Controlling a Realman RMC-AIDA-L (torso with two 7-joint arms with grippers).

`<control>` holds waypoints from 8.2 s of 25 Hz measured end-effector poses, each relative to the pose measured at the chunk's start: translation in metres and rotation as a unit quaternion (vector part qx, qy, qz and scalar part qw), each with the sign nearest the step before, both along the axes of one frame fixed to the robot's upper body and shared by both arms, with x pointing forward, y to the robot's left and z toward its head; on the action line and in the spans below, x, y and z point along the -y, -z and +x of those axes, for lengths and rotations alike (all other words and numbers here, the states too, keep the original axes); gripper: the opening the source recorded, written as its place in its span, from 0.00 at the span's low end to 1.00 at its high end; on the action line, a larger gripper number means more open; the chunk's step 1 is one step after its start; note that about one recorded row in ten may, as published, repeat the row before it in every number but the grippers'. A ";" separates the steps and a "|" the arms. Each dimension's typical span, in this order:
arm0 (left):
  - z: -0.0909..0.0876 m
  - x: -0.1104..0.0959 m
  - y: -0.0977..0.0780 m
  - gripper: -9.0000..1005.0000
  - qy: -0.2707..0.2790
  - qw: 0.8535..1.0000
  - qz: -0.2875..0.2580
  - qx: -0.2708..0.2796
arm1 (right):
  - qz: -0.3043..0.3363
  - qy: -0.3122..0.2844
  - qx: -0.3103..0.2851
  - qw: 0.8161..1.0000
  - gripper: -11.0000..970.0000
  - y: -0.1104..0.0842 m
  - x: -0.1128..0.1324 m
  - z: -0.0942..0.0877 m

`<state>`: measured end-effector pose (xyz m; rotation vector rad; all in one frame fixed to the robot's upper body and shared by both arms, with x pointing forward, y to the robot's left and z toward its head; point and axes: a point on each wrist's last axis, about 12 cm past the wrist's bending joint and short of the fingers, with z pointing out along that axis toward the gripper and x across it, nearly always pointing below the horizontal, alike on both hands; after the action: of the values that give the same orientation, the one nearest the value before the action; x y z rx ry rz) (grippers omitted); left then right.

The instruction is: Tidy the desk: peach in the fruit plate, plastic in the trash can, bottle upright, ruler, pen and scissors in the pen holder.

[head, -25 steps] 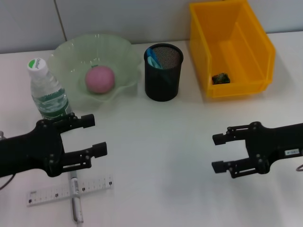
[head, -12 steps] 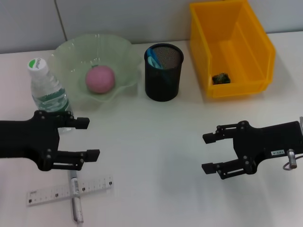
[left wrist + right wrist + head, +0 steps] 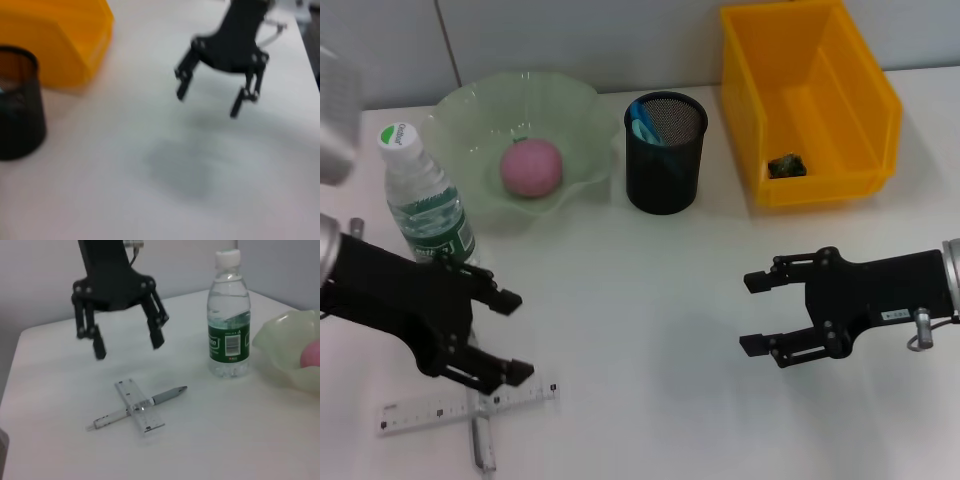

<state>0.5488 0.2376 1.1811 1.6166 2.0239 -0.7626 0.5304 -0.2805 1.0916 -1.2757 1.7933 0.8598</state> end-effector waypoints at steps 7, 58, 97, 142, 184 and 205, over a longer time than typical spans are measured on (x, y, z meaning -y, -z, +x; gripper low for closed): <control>0.001 0.031 0.006 0.79 0.052 0.997 0.064 0.010 | -0.002 0.005 0.005 1.000 0.80 0.000 -0.002 0.002; -0.007 0.076 0.053 0.70 0.083 0.979 0.164 0.083 | -0.020 0.027 0.025 0.999 0.80 -0.001 0.003 0.012; -0.010 0.071 0.061 0.67 0.083 0.979 0.170 0.080 | -0.033 0.014 0.015 0.999 0.80 0.003 -0.001 0.010; -0.002 0.049 0.035 0.40 0.021 0.989 0.110 0.098 | -0.026 0.033 0.021 0.999 0.79 0.001 -0.001 0.015; -0.008 0.005 0.051 0.43 -0.197 0.760 -0.570 0.242 | 0.088 0.100 0.099 0.986 0.75 0.007 0.008 0.005; -0.002 0.082 0.073 0.45 -0.301 0.737 -0.511 0.326 | 0.249 0.206 0.268 0.908 0.73 0.028 -0.030 -0.007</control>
<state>0.5465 0.1554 1.1086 0.4063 1.0855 -0.6923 0.5237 -0.2504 1.0640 -0.6712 1.2234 0.5911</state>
